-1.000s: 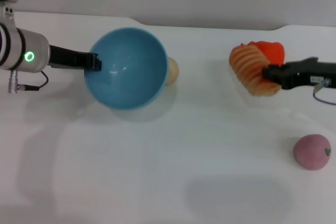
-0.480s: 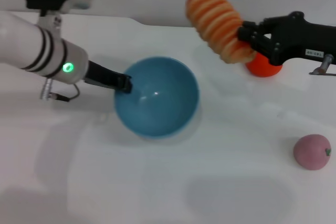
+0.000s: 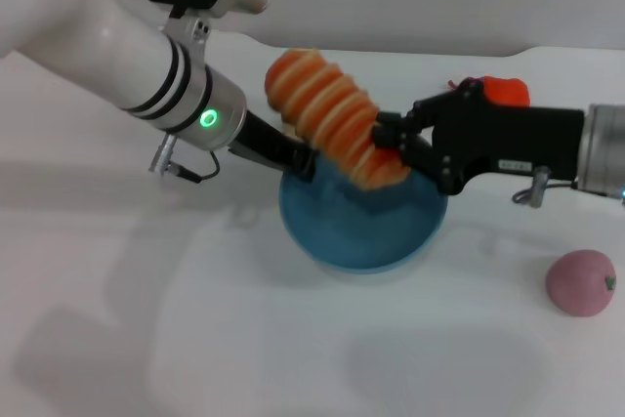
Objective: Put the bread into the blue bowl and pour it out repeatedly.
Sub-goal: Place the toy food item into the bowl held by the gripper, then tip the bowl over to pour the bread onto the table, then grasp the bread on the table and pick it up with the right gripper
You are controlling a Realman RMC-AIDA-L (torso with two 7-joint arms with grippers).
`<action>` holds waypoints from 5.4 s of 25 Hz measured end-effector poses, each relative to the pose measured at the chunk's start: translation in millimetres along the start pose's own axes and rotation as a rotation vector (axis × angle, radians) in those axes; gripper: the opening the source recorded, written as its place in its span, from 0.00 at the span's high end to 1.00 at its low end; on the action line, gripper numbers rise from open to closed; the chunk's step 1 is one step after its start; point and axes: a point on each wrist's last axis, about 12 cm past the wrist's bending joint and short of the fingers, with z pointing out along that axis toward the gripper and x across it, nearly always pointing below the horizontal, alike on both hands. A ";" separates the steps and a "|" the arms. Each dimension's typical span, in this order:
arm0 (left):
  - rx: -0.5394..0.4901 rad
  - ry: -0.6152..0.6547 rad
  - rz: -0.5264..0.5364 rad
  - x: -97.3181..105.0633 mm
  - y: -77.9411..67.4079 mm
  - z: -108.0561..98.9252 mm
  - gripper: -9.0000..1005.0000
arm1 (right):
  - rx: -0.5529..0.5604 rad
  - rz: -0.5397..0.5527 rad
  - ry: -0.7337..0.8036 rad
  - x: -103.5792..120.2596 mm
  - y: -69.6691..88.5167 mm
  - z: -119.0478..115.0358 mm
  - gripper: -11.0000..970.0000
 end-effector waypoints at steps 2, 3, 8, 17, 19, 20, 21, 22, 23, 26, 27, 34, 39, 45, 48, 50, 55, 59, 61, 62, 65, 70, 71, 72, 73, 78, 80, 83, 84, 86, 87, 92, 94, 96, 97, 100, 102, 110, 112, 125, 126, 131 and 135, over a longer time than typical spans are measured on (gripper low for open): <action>0.000 -0.005 0.003 -2.9 -0.6 -1.1 0.97 | 0.013 0.009 0.026 6.6 1.2 3.3 0.91; 0.000 -0.008 0.004 -4.2 -0.6 -1.8 0.97 | 0.021 0.014 0.037 10.0 2.2 3.9 0.91; 0.000 -0.013 0.009 -7.4 -1.5 -2.9 0.97 | 0.051 0.040 0.059 20.6 4.5 -0.6 0.91; -0.003 -0.016 0.020 -12.2 -3.6 -2.7 0.97 | 0.076 0.121 0.067 23.4 1.6 -8.5 0.92; -0.004 -0.015 0.020 -12.6 -3.6 -2.4 0.97 | 0.070 0.128 0.086 23.4 1.7 -9.1 0.88; -0.006 -0.014 0.019 -12.7 -3.4 -2.0 0.97 | 0.071 0.134 0.096 23.4 1.4 -9.6 0.85; -0.006 -0.015 0.019 -12.9 -3.3 -1.9 0.97 | 0.072 0.142 0.106 23.4 0.9 -10.3 0.81; -0.007 -0.016 0.019 -13.0 -3.3 -1.9 0.97 | 0.072 0.142 0.106 23.4 0.9 -10.3 0.78; -0.007 -0.017 0.019 -13.2 -3.2 -1.9 0.97 | 0.074 0.147 0.115 23.3 0.4 -11.2 0.74; -0.010 -0.026 0.020 -14.2 -3.0 -2.0 0.97 | 0.085 0.160 0.111 20.9 -1.2 -15.3 0.64; -0.011 -0.028 0.020 -14.5 -2.9 -2.0 0.97 | 0.093 0.162 0.099 19.2 -1.7 -17.6 0.61; -0.033 -0.077 0.023 -17.6 1.1 1.1 0.97 | 0.216 0.243 -0.100 10.3 -10.0 -55.1 0.49; -0.074 -0.172 0.088 -24.8 -5.4 10.4 0.97 | 0.379 0.372 -0.220 27.3 -17.1 -99.4 0.49; -0.113 -0.265 0.174 -32.6 -16.5 23.1 0.97 | 0.529 0.590 -0.194 65.6 -10.0 -144.4 0.48; -0.141 -0.339 0.228 -34.9 -21.9 33.1 0.97 | 0.548 0.677 -0.123 82.4 -1.8 -155.8 0.48; -0.151 -0.365 0.243 -35.6 -22.9 36.1 0.97 | 0.546 0.719 -0.095 90.1 3.4 -159.7 0.48; -0.206 -0.444 0.319 -32.2 -22.0 53.0 0.97 | 0.546 0.765 -0.089 99.6 12.7 -165.5 0.47; -0.236 -0.499 0.353 -30.0 -19.3 59.0 0.97 | 0.540 0.768 -0.086 100.1 13.9 -165.6 0.47; -0.253 -0.534 0.373 -28.9 -17.3 61.3 0.97 | 0.535 0.769 -0.085 100.0 14.0 -165.0 0.47; -0.260 -0.544 0.383 -28.0 -16.7 62.8 0.97 | 0.533 0.769 -0.084 99.9 14.0 -164.7 0.47; -0.287 -0.576 0.428 -26.1 -13.9 67.4 0.97 | 0.531 0.769 -0.084 99.7 13.7 -164.1 0.47; -0.304 -0.624 0.503 -24.4 -16.3 71.1 0.97 | 0.533 0.772 -0.083 100.7 14.8 -164.9 0.46; -0.305 -0.635 0.514 -25.0 -17.1 70.7 0.97 | 0.534 0.773 -0.083 100.9 15.0 -165.1 0.46; -0.308 -0.646 0.525 -25.8 -17.7 70.1 0.97 | 0.534 0.773 -0.083 101.1 15.1 -165.3 0.46; -0.311 -0.656 0.536 -26.4 -18.5 69.7 0.97 | 0.534 0.773 -0.082 101.1 15.2 -165.4 0.46; -0.303 -0.700 0.529 -30.0 -22.1 66.3 0.97 | 0.529 0.757 -0.078 99.9 14.0 -163.8 0.46; -0.291 -0.699 0.475 -33.2 -21.7 63.8 0.97 | 0.523 0.747 -0.075 98.8 13.4 -162.6 0.45; -0.264 -0.651 0.358 -42.7 -18.0 57.3 0.97 | 0.472 0.672 -0.068 91.2 13.5 -158.5 0.45; -0.254 -0.634 0.329 -45.6 -17.0 55.0 0.97 | 0.440 0.640 -0.070 87.1 14.1 -156.1 0.45; -0.224 -0.561 0.251 -51.1 -12.7 47.9 0.97 | 0.364 0.588 -0.076 77.6 14.8 -149.5 0.45; -0.210 -0.534 0.218 -53.4 -10.4 43.6 0.97 | 0.285 0.546 -0.057 67.3 13.7 -141.3 0.45; -0.132 -0.403 0.056 -59.1 8.3 11.7 0.97 | 0.191 0.504 0.068 52.0 6.7 -125.1 0.39; -0.121 -0.343 0.006 -55.3 19.4 -1.3 0.97 | 0.159 0.501 0.127 46.1 3.2 -116.3 0.36; -0.122 -0.294 -0.032 -50.1 29.6 -12.1 0.97 | 0.128 0.494 0.187 39.9 -0.2 -107.4 0.37; -0.122 -0.266 -0.049 -45.6 34.4 -16.7 0.97 | 0.114 0.487 0.220 36.7 -1.8 -102.8 0.37; -0.123 -0.218 -0.084 -33.8 44.5 -26.8 0.97 | 0.071 0.459 0.327 28.5 -5.4 -87.8 0.37; -0.126 -0.204 -0.116 -22.4 53.0 -33.5 0.97 | 0.052 0.450 0.417 25.9 -7.5 -77.4 0.37; -0.125 -0.169 -0.181 8.5 68.7 -45.4 0.97 | -0.033 0.357 0.659 23.4 -3.2 -28.4 0.37; -0.124 -0.165 -0.183 9.9 69.0 -45.3 0.97 | -0.041 0.355 0.666 24.2 -2.3 -25.4 0.37; -0.119 -0.150 -0.173 11.0 67.0 -44.1 0.97 | -0.105 0.420 0.728 48.9 11.1 -2.0 0.37; -0.119 -0.150 -0.171 10.7 66.8 -44.0 0.97 | -0.104 0.427 0.728 50.6 11.6 -1.8 0.37; -0.118 -0.149 -0.169 10.4 66.3 -43.8 0.97 | -0.115 0.461 0.727 57.6 15.0 4.0 0.37; -0.116 -0.147 -0.165 10.2 65.1 -43.1 0.97 | -0.108 0.466 0.733 60.8 15.2 6.1 0.37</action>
